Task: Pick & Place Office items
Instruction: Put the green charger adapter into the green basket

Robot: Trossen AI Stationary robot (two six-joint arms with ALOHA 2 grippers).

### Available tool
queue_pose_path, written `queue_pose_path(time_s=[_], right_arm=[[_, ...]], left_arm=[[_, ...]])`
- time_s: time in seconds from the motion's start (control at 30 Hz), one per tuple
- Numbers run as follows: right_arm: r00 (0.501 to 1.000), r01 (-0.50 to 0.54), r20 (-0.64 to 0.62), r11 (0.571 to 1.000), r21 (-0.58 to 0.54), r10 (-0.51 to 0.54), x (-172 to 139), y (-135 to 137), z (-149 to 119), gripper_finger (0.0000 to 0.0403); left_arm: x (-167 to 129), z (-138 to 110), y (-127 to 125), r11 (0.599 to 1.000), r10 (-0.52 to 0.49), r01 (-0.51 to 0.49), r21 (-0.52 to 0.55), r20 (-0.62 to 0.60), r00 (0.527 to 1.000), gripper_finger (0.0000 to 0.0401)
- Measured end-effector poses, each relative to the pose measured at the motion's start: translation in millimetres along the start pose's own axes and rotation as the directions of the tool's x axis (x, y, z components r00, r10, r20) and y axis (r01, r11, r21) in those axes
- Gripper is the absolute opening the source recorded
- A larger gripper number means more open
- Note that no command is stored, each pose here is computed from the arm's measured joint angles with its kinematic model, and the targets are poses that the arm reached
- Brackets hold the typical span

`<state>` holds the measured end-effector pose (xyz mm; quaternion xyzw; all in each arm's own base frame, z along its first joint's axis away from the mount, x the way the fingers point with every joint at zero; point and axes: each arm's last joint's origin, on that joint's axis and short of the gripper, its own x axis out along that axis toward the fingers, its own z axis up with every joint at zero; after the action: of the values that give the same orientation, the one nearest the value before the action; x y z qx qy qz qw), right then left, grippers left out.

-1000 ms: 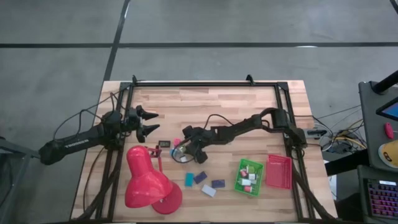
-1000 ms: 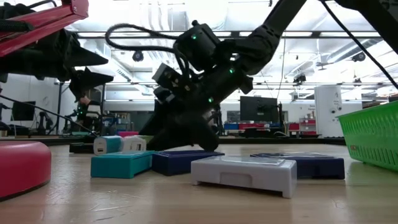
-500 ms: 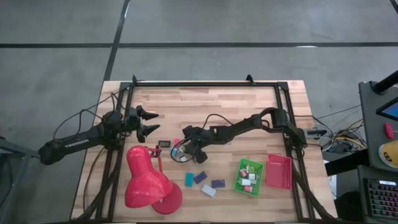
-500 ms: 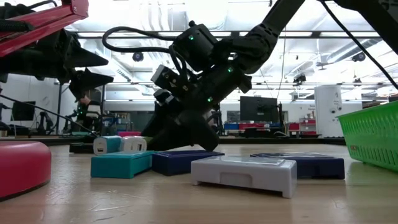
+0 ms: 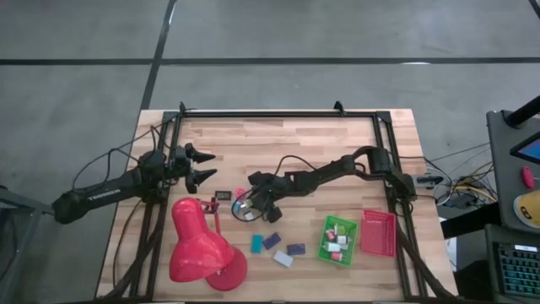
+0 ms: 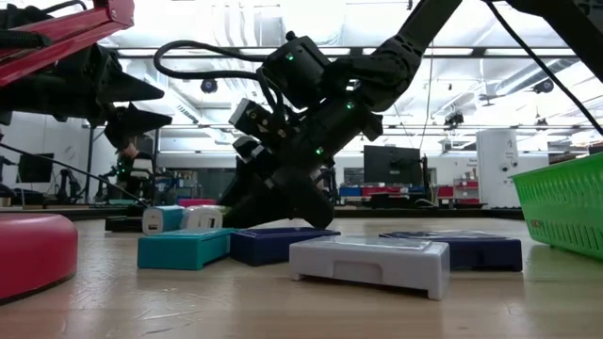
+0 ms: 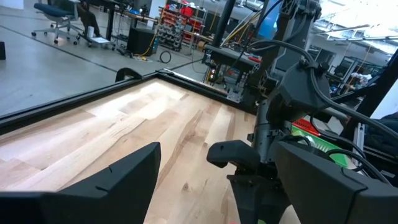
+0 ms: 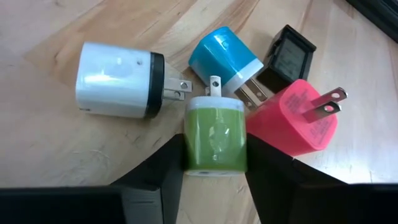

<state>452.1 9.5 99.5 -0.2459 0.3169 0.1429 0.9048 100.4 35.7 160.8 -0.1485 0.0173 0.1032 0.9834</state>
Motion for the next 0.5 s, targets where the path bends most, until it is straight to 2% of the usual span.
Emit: queue_pose_path(time_s=[0.13,0.5], right_arm=[[1.0,0.0,0.0,1.0,0.001,0.0,0.0,0.0,0.0,0.0131],[1.0,0.002,-0.013,1.0,-0.001,-0.002,-4.9,-1.5,2.4,0.0139]], left_arm=[[0.0,0.0,0.0,1.0,0.0,0.0,0.0,0.0,1.0,0.032],[0.0,-0.1,0.0,1.0,0.0,0.0,0.0,0.0,1.0,0.032]])
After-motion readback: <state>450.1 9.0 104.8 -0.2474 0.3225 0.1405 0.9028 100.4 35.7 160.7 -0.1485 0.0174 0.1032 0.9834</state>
